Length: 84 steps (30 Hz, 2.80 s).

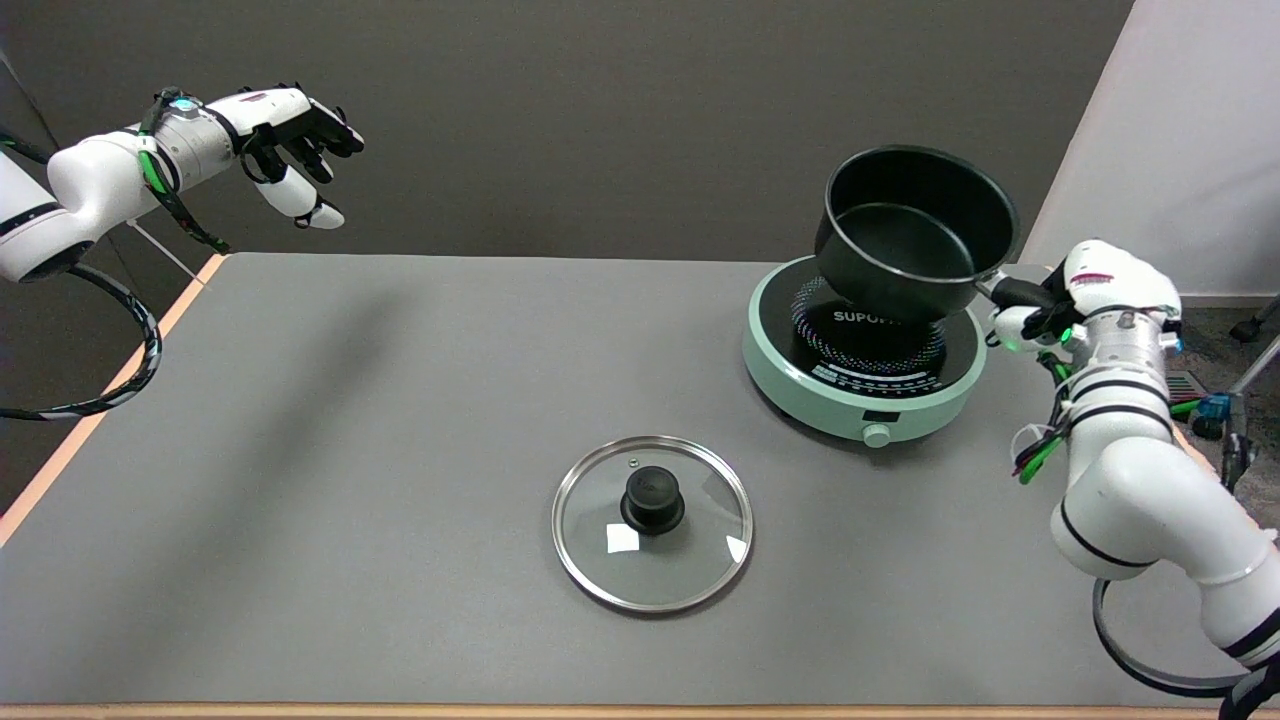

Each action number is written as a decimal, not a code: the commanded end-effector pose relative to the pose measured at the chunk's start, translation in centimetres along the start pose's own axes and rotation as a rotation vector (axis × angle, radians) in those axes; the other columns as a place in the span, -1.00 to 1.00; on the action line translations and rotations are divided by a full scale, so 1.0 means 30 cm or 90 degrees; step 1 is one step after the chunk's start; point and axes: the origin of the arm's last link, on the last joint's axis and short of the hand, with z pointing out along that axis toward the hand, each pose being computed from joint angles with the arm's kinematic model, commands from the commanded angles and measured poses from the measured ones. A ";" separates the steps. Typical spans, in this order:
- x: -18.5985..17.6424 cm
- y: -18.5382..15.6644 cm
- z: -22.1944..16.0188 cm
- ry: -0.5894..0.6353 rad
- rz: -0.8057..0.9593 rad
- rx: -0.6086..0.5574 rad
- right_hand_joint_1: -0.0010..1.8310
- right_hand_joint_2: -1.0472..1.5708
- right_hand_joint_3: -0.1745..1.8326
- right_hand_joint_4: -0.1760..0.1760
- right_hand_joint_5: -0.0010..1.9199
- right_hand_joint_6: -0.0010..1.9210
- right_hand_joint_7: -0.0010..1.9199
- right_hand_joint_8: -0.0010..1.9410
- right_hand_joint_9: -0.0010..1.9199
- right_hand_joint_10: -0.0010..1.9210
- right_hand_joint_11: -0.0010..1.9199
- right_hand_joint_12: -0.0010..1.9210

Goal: Place the pot onto the induction cooker.

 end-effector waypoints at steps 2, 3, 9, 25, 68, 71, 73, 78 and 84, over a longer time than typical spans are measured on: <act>0.136 -0.001 0.098 0.032 0.001 0.037 0.35 0.45 0.20 -0.56 0.52 0.52 0.52 0.51 0.52 0.52 0.52 0.52; 0.143 -0.001 0.104 0.021 0.006 0.037 0.35 0.44 0.20 -0.56 0.52 0.52 0.52 0.51 0.52 0.52 0.52 0.52; 0.130 0.003 0.138 -0.094 0.019 0.042 0.31 0.56 0.07 -0.63 0.57 0.57 0.57 0.55 0.57 0.57 0.57 0.57; 0.275 -0.013 0.190 -0.068 0.005 0.152 0.18 0.85 -0.24 -0.55 0.67 0.67 0.67 0.65 0.67 0.67 0.67 0.67; 0.115 0.044 0.110 -0.161 -0.127 0.219 0.30 0.48 0.18 -0.60 0.54 0.54 0.54 0.52 0.54 0.54 0.54 0.54; 0.109 0.055 0.111 -0.165 -0.121 0.209 0.30 0.50 0.15 -0.61 0.55 0.55 0.55 0.53 0.55 0.55 0.55 0.55; 0.104 0.061 0.110 -0.168 -0.121 0.205 0.28 0.55 0.08 -0.64 0.57 0.57 0.57 0.55 0.57 0.57 0.57 0.57; 0.103 0.075 0.114 -0.166 -0.126 0.190 0.25 0.62 0.00 -0.66 0.59 0.59 0.59 0.57 0.59 0.59 0.59 0.59; 0.120 0.067 0.124 -0.154 -0.124 0.191 0.21 0.68 -0.06 -0.68 0.61 0.61 0.61 0.59 0.61 0.61 0.61 0.61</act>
